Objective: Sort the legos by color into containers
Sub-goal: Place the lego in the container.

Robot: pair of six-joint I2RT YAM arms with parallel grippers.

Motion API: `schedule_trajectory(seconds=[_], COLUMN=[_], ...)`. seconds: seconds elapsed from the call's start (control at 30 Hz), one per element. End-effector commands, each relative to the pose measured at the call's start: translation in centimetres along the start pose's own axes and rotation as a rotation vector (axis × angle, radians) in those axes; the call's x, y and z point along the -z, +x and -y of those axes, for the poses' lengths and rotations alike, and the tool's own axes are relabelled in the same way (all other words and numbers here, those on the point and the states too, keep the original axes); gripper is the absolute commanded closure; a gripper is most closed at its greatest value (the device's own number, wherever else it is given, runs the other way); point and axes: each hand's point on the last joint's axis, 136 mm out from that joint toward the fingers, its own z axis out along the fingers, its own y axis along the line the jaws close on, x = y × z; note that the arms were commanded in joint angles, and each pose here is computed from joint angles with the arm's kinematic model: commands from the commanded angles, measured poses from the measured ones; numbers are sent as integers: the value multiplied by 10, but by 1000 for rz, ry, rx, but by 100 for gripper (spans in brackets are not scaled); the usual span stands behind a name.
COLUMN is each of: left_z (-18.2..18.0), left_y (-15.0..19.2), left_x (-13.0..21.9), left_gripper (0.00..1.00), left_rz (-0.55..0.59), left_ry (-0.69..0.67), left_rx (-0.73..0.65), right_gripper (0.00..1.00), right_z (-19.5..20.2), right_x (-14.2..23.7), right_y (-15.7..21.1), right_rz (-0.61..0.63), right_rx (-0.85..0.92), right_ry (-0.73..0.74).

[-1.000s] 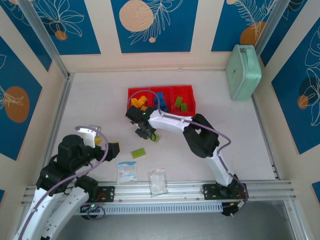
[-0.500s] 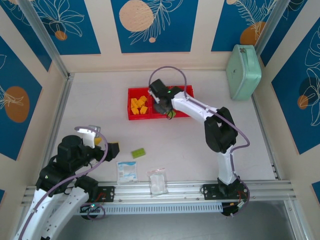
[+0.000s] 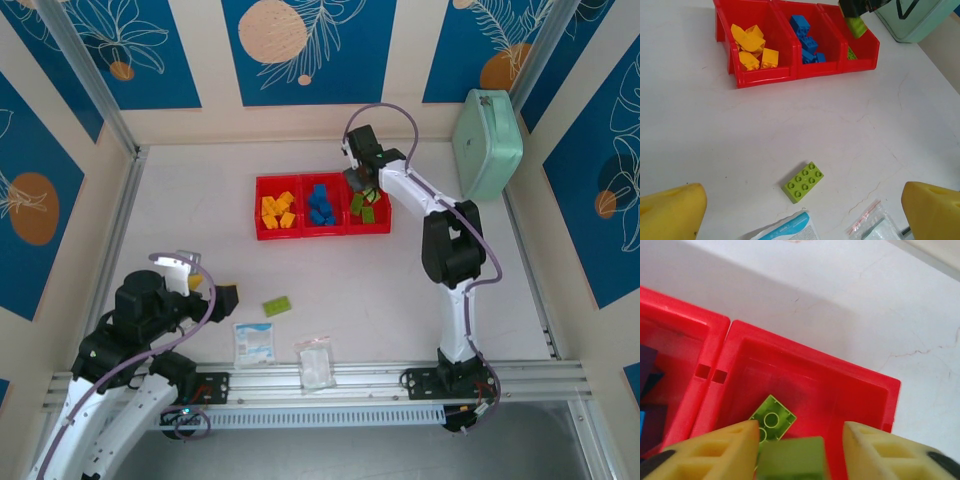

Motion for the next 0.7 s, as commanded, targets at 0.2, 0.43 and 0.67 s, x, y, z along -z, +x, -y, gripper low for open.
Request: schedule_trajectory(seconds=[0.2, 0.43, 0.67], left_z=[-1, -3, -14], left_y=[-2, 15, 58], left_x=[-5, -30, -72], left_gripper=[1, 1, 1], left_rz=[-21, -200, -533], left_ry=[-10, -27, -190], left_rx=[6, 49, 24], right_gripper=[17, 7, 3], right_z=[-11, -16, -23], right_x=[37, 97, 143], right_y=[-12, 13, 65], right_rz=[62, 122, 160], right_rx=[-42, -178, -279], right_ry=[-92, -193, -297])
